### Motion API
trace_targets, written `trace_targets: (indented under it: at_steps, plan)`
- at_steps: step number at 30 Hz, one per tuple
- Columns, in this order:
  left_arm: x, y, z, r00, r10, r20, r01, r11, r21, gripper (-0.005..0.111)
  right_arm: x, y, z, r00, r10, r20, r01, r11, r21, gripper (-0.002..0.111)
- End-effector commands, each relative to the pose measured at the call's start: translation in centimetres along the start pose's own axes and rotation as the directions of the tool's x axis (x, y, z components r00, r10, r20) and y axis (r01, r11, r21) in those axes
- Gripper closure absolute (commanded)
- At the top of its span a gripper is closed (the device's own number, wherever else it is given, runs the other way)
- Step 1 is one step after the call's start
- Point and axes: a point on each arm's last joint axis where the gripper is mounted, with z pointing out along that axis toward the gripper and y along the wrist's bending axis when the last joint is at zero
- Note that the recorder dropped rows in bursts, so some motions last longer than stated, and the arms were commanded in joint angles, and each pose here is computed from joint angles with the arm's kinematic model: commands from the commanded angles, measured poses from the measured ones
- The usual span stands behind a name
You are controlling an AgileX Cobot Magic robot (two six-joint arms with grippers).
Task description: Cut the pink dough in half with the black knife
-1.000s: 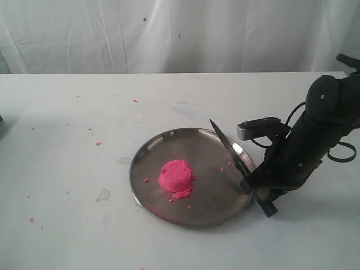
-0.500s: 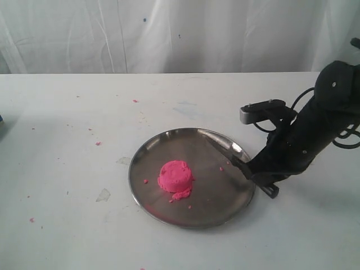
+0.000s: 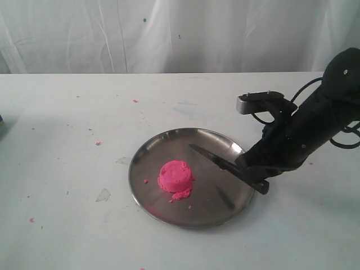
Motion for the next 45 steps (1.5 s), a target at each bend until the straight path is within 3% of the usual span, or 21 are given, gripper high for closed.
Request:
trace_targets:
  at_steps: [1,8,15,19,37,42,45]
  plan:
    - [-0.4,-0.3,-0.1,0.989,-0.143,0.022,0.142,0.989,0.04,0.107,0.3,0.0,0.5,0.999,-0.009,-0.046,0.008,1.0,-0.03,0.108]
    - [-0.4,-0.3,-0.1,0.989,-0.143,0.022,0.142,0.989,0.04,0.107,1.1,-0.2,3.0,0.983,0.034,-0.182,-0.054,0.993,-0.105,0.107]
    - [-0.4,-0.3,-0.1,0.989,-0.143,0.022,0.142,0.989,0.04,0.107,1.6,-0.6,4.7,0.967,0.05,-0.249,-0.083,0.989,-0.124,0.085]
    - [-0.4,-0.3,-0.1,0.989,-0.143,0.022,0.142,0.989,0.04,0.107,1.6,-0.6,4.8,0.969,0.055,-0.243,-0.086,0.989,-0.12,0.08]
    - [-0.4,-0.3,-0.1,0.989,-0.143,0.022,0.142,0.989,0.04,0.107,1.8,-0.7,5.3,0.959,0.062,-0.276,-0.101,0.986,-0.129,0.081]
    - [-0.4,-0.4,-0.1,0.983,-0.181,0.022,0.179,0.982,0.055,0.107,1.7,-0.7,5.1,0.962,0.068,-0.264,-0.104,0.987,-0.124,0.108]
    - [-0.8,-0.5,-0.1,0.972,-0.227,0.058,0.222,0.972,0.077,0.107,1.0,-0.4,3.7,0.973,0.076,-0.216,-0.102,0.989,-0.109,0.108]
